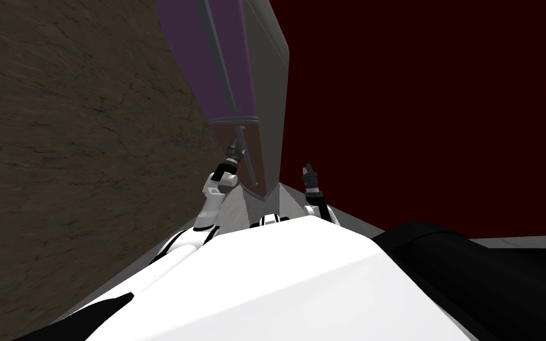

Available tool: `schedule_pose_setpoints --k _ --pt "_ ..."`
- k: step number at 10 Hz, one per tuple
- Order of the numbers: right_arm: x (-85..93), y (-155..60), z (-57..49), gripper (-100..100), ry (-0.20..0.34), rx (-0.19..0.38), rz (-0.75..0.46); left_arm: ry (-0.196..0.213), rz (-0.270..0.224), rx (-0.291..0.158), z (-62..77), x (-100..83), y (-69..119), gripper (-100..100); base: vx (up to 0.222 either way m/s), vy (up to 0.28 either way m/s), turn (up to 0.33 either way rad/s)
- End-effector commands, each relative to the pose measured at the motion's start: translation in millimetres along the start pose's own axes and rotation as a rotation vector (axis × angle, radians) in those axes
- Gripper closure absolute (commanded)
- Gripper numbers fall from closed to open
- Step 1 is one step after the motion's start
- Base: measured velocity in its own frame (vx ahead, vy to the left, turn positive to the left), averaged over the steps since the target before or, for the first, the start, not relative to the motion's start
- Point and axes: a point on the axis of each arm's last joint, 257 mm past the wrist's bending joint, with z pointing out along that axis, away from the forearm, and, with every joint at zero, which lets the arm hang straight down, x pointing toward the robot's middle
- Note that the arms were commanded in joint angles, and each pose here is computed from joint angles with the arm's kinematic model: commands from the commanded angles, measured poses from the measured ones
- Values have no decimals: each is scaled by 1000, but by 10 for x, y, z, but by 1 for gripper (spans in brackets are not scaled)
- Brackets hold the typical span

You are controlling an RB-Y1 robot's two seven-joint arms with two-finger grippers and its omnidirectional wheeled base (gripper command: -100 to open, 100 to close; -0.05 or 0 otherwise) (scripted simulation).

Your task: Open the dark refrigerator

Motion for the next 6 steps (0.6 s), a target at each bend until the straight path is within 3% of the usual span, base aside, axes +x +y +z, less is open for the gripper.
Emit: schedule_pose_setpoints --k 1,3,4,5,6 --pt "0 0 0 0 0 0 0 -9 -28 -50 205 -71 50 -100 -45 -84 61" --pt "0 0 0 0 0 0 0 9 -24 -23 324 16 -107 -100 -33 -66 12" --pt "0 0 0 0 0 0 0 -12 -42 -72 412 -83 3 -100 -32 -57 43" --pt "0 0 0 0 0 0 0 2 -39 -51 500 -13 -123 -100 -30 -57 35" --pt "0 0 0 0 0 0 0 -20 -58 -98 560 -112 -23 -100 -31 -74 57"
